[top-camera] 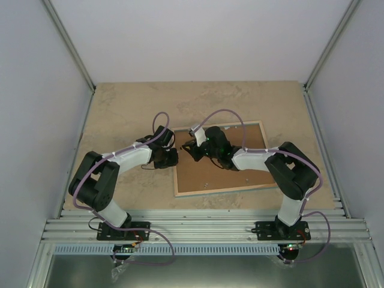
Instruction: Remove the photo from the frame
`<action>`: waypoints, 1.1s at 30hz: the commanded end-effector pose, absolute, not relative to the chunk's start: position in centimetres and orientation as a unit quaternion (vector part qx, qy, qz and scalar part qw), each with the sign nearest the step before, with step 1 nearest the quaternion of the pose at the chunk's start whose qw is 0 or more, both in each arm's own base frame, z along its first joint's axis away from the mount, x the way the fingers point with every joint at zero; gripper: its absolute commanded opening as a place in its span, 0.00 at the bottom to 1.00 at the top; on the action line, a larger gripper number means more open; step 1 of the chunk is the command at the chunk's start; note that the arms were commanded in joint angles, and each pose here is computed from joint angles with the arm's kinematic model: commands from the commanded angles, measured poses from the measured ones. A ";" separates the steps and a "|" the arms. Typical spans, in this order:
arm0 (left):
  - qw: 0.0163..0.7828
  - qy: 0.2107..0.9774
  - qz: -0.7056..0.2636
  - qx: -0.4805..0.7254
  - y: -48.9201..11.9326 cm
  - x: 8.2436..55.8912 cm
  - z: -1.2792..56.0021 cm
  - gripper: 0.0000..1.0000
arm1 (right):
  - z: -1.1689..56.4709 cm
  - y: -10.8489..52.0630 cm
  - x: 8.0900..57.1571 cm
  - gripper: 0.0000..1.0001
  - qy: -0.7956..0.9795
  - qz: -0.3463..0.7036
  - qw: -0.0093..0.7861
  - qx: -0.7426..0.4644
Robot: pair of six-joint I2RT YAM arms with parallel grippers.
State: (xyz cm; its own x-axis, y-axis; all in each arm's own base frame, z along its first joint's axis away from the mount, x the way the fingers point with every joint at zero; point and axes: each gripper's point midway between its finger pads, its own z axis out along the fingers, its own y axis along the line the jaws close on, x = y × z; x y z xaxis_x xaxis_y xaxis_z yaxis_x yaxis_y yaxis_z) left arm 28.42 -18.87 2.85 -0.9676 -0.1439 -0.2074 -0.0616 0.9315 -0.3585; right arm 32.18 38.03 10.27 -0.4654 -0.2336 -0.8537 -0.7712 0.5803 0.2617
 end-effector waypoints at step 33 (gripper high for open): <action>0.086 0.977 -0.186 -0.052 -19.3 27.2 1.4 0.13 | 8.4 38.0 32.9 0.00 0.822 0.303 0.386 -0.288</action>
